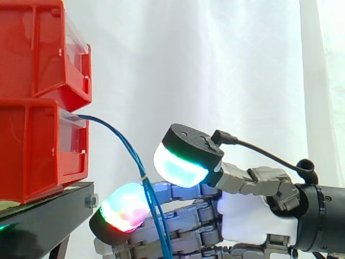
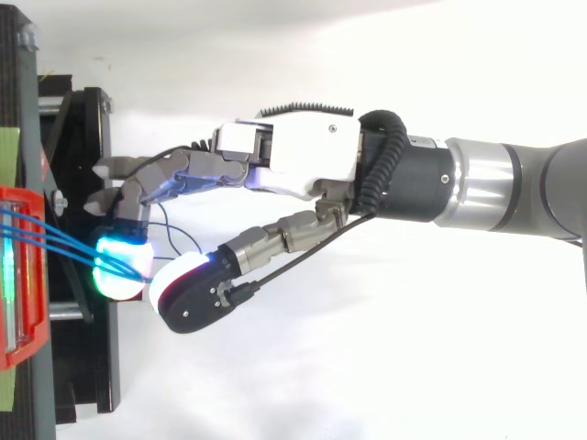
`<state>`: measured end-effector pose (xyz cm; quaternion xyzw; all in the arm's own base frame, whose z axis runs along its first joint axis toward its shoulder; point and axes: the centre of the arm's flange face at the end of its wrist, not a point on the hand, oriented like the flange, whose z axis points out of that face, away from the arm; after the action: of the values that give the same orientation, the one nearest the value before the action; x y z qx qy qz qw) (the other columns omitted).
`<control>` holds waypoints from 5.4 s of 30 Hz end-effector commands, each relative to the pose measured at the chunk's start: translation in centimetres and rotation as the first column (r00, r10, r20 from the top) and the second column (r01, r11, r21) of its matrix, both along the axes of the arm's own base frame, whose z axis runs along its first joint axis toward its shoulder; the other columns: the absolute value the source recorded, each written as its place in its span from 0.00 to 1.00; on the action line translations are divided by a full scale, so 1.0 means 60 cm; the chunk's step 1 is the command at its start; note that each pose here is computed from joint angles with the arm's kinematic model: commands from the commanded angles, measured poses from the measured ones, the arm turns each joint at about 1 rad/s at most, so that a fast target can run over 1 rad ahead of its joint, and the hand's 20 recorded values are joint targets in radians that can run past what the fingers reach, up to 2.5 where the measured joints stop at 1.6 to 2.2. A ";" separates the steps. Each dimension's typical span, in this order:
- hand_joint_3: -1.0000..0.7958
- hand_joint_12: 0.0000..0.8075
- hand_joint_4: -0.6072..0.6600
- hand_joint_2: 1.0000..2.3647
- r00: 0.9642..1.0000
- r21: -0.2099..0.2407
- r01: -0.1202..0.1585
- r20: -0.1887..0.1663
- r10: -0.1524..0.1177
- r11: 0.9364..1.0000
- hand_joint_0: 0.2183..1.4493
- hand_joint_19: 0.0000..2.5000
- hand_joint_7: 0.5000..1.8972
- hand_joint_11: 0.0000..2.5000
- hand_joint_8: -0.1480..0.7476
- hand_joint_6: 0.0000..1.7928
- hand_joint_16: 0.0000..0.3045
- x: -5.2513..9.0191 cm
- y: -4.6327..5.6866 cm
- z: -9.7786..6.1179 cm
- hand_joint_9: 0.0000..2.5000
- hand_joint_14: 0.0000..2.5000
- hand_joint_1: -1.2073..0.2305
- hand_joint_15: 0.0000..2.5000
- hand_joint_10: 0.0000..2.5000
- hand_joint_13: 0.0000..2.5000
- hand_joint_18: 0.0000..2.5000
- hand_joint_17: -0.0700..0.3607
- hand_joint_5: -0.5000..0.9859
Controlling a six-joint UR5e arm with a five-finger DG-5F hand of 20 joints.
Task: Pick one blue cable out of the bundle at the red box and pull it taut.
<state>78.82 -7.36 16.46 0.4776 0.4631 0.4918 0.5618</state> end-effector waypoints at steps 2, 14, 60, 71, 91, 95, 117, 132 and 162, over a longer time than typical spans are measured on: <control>0.34 0.44 0.62 0.01 1.000 0.000 0.001 0.001 -0.001 1.000 0.30 0.03 0.25 0.04 0.46 0.43 0.17 0.000 -0.001 0.000 0.13 0.00 0.41 0.04 0.00 0.04 0.02 0.43 0.21; 0.40 0.43 0.60 0.01 1.000 -0.015 0.003 0.004 -0.003 1.000 0.32 0.02 0.25 0.05 0.46 0.47 0.17 0.001 -0.001 0.001 0.13 0.00 0.39 0.04 0.00 0.04 0.03 0.43 0.20; 0.37 0.44 0.57 0.01 1.000 -0.012 0.000 0.030 0.000 1.000 0.34 0.01 0.25 0.07 0.47 0.51 0.17 0.015 0.003 0.025 0.16 0.00 0.30 0.03 0.00 0.08 0.08 0.43 0.19; 0.42 0.44 0.54 0.01 1.000 -0.012 -0.003 0.029 0.004 1.000 0.34 0.01 0.27 0.07 0.48 0.52 0.17 0.015 0.009 0.028 0.17 0.00 0.31 0.04 0.00 0.08 0.08 0.43 0.19; 0.38 0.45 0.54 0.01 0.996 -0.018 0.002 -0.088 -0.004 1.000 0.37 0.01 0.27 0.16 0.50 0.51 0.17 -0.010 -0.004 0.043 0.22 0.00 0.30 0.04 0.00 0.09 0.10 0.43 0.19; 0.37 0.45 0.54 0.01 0.989 -0.025 0.005 -0.146 -0.009 1.000 0.37 0.01 0.29 0.24 0.51 0.51 0.16 -0.028 -0.013 0.071 0.27 0.00 0.31 0.04 0.01 0.10 0.10 0.42 0.19; 0.35 0.45 0.54 0.01 0.972 -0.036 0.016 -0.234 -0.024 0.999 0.38 0.03 0.27 0.39 0.51 0.51 0.16 -0.053 -0.023 0.123 0.33 0.00 0.31 0.07 0.00 0.15 0.12 0.42 0.19; 0.33 0.46 0.55 0.01 0.950 -0.036 0.012 -0.310 -0.022 0.999 0.39 0.03 0.24 0.46 0.50 0.51 0.16 -0.059 -0.023 0.140 0.37 0.00 0.30 0.10 0.00 0.18 0.14 0.42 0.19; 0.28 0.49 0.59 0.00 0.957 -0.036 0.008 -0.288 -0.018 0.999 0.26 0.06 0.24 0.46 0.54 0.51 0.17 -0.062 -0.012 0.178 0.38 0.00 0.33 0.12 0.00 0.22 0.19 0.43 0.19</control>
<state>75.09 -8.13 27.09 0.5376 0.5453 0.4052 0.4995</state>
